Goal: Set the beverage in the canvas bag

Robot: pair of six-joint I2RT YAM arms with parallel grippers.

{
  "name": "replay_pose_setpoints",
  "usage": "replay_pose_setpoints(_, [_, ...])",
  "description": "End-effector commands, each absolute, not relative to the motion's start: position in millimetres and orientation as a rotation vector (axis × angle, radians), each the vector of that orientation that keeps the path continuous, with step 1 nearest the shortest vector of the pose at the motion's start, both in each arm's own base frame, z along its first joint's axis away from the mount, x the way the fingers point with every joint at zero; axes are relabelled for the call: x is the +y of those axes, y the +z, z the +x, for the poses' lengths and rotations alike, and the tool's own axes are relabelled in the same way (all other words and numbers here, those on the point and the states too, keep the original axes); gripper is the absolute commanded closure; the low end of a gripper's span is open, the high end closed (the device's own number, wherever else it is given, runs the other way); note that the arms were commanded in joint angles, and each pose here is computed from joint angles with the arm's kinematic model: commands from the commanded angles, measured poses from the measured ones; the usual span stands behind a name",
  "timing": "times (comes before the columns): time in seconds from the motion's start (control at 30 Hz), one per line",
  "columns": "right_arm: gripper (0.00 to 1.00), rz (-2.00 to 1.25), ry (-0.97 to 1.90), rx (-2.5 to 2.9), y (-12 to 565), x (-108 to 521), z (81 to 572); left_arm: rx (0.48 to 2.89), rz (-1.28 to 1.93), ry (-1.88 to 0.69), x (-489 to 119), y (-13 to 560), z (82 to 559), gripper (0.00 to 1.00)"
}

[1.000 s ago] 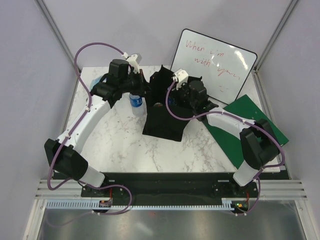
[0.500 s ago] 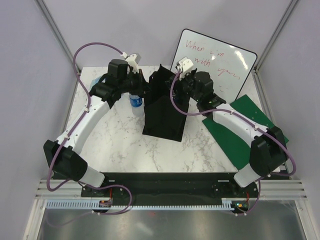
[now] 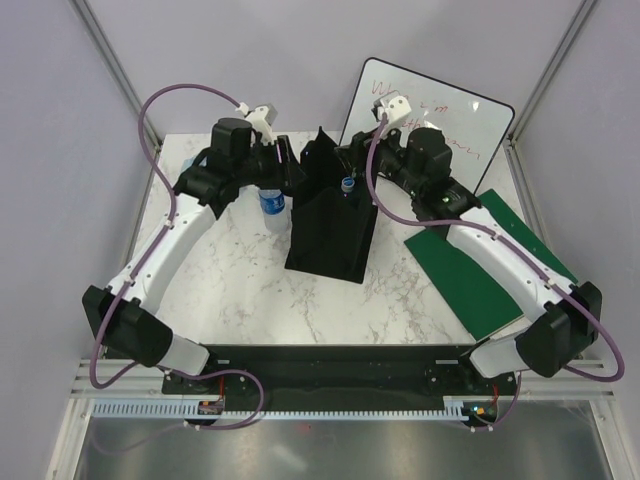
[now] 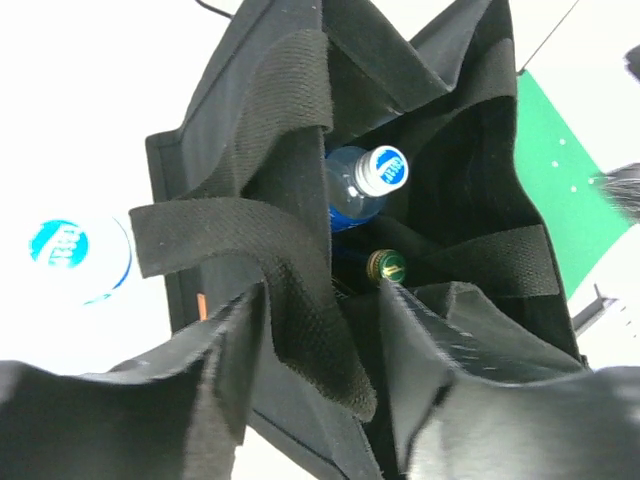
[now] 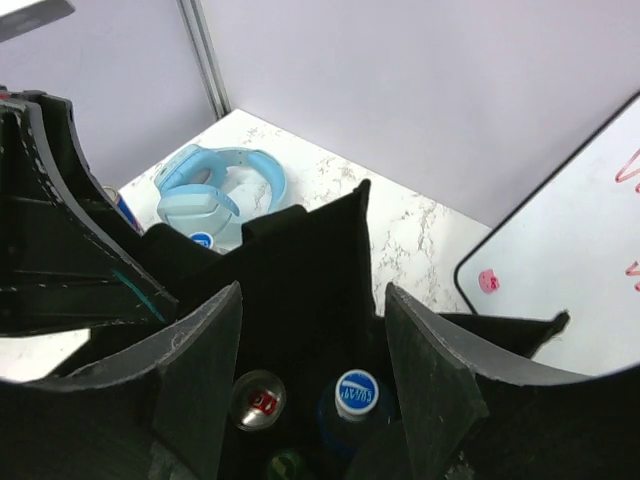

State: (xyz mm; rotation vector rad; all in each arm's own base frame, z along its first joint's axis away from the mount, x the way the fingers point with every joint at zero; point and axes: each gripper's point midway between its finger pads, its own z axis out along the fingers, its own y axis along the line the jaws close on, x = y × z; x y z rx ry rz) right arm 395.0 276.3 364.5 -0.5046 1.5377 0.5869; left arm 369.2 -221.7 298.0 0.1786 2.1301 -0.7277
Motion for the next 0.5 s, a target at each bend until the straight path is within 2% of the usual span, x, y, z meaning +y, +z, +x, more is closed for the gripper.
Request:
replay_pose_setpoints(0.0, [0.33, -0.383, 0.579, 1.549, 407, 262, 378, 2.053, 0.158, -0.65, -205, 331, 369, 0.35])
replay_pose_setpoints(0.23, [0.33, -0.322, 0.595, 1.592, 412, 253, 362, 2.01, 0.094, -0.519, -177, 357, 369, 0.18])
replay_pose_setpoints(0.47, [0.34, -0.185, 0.562, 1.713, 391, 235, 358, 2.028, -0.012, -0.306, -130, 350, 378, 0.18])
